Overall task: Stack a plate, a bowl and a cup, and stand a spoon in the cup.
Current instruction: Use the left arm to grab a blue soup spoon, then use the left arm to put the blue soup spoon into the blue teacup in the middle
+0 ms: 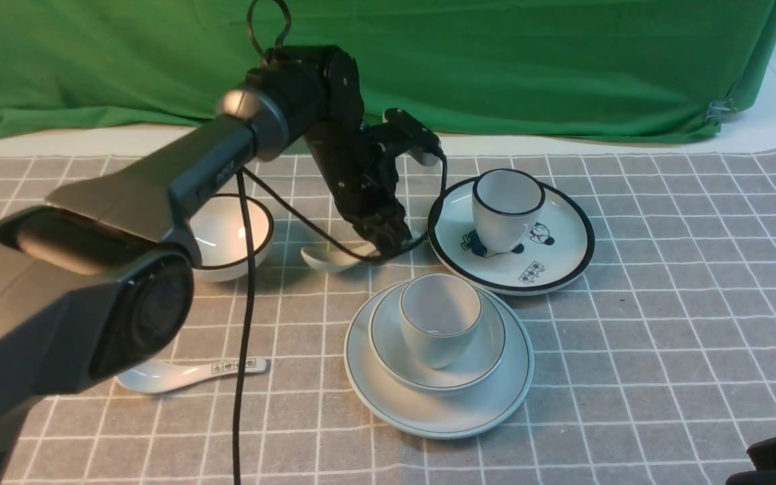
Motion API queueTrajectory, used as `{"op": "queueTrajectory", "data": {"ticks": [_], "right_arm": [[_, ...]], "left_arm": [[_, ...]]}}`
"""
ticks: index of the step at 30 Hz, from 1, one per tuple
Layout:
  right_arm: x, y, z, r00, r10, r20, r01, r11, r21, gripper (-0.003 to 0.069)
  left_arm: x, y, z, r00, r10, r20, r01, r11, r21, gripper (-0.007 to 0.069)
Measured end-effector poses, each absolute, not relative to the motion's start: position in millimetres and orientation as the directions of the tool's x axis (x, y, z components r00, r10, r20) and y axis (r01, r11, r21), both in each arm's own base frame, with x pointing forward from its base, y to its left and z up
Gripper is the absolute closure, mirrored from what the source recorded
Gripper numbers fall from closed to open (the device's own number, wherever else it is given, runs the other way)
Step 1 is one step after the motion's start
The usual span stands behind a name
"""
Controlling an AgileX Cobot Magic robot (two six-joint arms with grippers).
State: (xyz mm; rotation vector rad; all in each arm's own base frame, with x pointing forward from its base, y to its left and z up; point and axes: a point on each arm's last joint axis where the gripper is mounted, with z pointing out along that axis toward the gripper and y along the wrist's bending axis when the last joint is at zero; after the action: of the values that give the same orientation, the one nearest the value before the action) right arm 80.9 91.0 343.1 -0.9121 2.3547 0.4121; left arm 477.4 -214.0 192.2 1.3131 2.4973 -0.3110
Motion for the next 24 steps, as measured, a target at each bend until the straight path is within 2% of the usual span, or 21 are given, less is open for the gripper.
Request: {"op": "queueTrajectory", "data": {"ticks": [2,4,6,7,9,12,16,19,20,24], "right_arm": [[81,91,343,-0.602,-0.513,-0.612,-0.691,0.719,0.076,0.0418],[81,91,343,-0.602,-0.513,-0.612,-0.691,0.719,0.076,0.0418],[81,91,343,-0.600,-0.516,-0.611,-0.692,0.718,0.074,0.0418],[81,91,343,-0.599,-0.517,-0.611,-0.693,0.717,0.073,0.0418],[81,91,343,-0.596,-0.520,-0.612,-0.696,0.715,0.071,0.0418],[81,91,343,-0.593,-0.523,-0.612,-0.698,0.712,0.068,0.0418],[81,91,343,-0.593,-0.523,-0.613,-0.698,0.712,0.068,0.0421],[81,91,344,-0.589,-0.519,-0.619,-0.699,0.712,0.068,0.0426],[82,92,344,-0.587,-0.516,-0.624,-0.699,0.712,0.069,0.0426],[83,94,346,-0.572,-0.499,-0.651,-0.700,0.711,0.071,0.0426]], "left_arm": [[474,-213,208,-0.550,0.742,-0.383,0.814,0.578,-0.051,0.0517],[462,-210,253,-0.559,0.700,-0.445,0.793,0.607,-0.042,0.0517],[434,-205,305,-0.543,0.657,-0.523,0.796,0.602,-0.070,0.0517],[420,-204,324,-0.524,0.644,-0.557,0.804,0.590,-0.074,0.0517],[395,-206,344,-0.506,0.610,-0.610,0.808,0.582,-0.089,0.0517],[369,-209,351,-0.487,0.562,-0.668,0.801,0.593,-0.084,0.0517],[328,-210,339,-0.467,0.529,-0.709,0.789,0.612,-0.063,0.0517],[285,-203,315,-0.378,0.407,-0.831,0.721,0.693,0.011,0.0517],[277,-199,305,-0.327,0.347,-0.879,0.669,0.742,0.045,0.0517],[260,-195,286,-0.168,0.209,-0.963,0.531,0.843,0.090,0.0517]]}}
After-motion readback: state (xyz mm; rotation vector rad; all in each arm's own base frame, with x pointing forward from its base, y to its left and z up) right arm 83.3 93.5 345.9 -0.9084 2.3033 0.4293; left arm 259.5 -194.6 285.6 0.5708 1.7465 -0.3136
